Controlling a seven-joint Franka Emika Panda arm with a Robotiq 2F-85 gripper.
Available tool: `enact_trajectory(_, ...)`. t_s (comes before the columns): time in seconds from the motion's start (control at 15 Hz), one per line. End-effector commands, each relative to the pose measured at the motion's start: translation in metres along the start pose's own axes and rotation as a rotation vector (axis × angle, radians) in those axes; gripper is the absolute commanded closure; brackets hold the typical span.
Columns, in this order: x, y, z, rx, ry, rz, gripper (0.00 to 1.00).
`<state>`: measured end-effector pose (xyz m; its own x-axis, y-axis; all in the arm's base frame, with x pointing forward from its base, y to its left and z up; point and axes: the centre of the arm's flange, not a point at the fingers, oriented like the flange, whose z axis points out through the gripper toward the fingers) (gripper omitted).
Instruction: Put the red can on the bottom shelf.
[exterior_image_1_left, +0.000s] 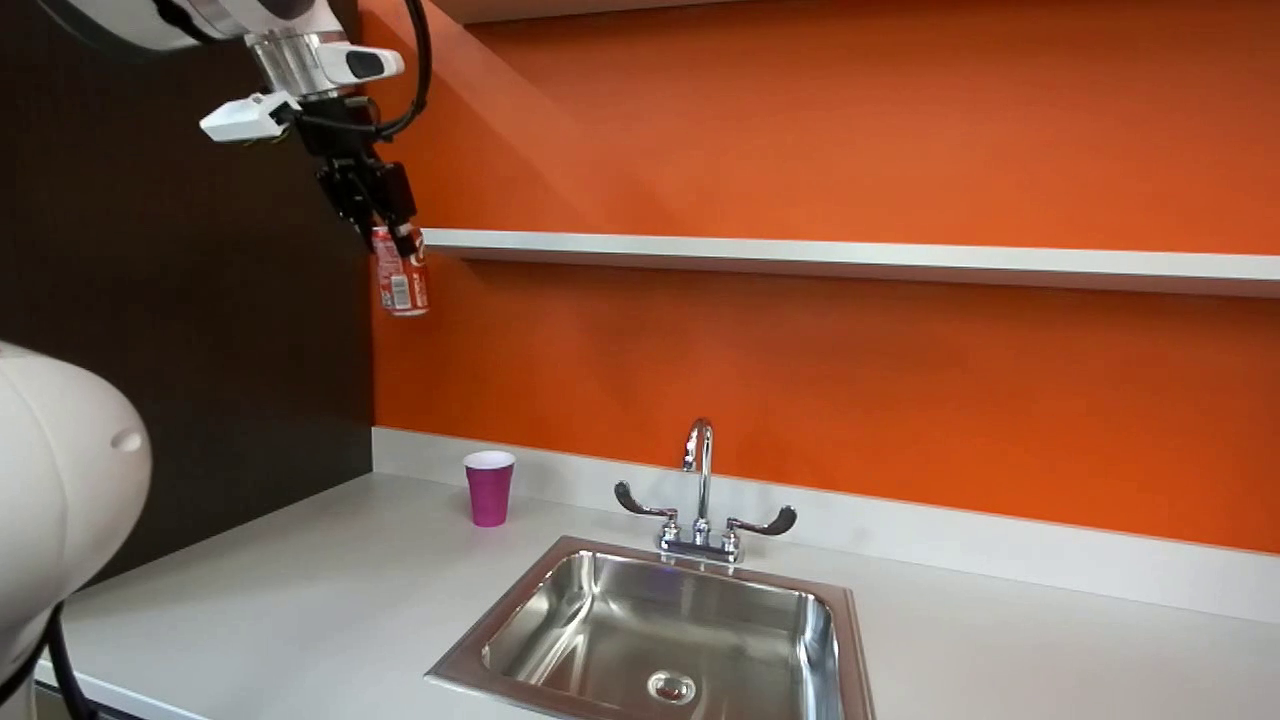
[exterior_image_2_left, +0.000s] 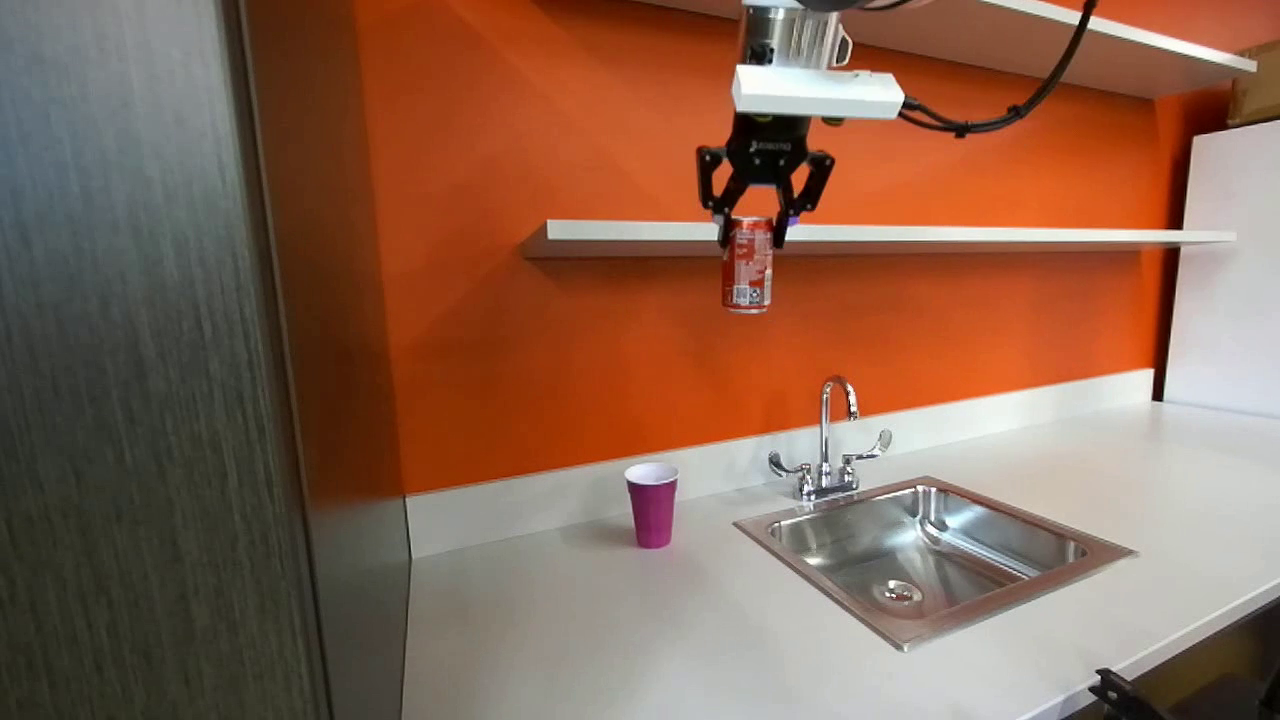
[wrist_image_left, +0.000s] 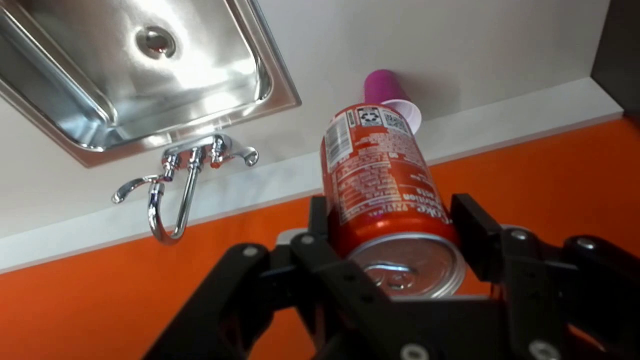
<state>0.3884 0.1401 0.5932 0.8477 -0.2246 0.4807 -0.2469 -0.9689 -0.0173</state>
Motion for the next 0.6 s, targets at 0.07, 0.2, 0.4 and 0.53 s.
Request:
enact_trajectory(0.07, 0.032, -0.006, -0.056, 0.008, 0.093, -0.030, 0.62)
enact_trajectory(0.2, 0.042, -0.010, -0.073, 0.019, 0.135, -0.034, 0.62)
enact_trajectory(0.4, 0.062, -0.018, -0.098, 0.024, 0.192, -0.038, 0.62)
enact_trajectory(0.53, 0.077, -0.022, -0.110, 0.024, 0.221, -0.040, 0.62)
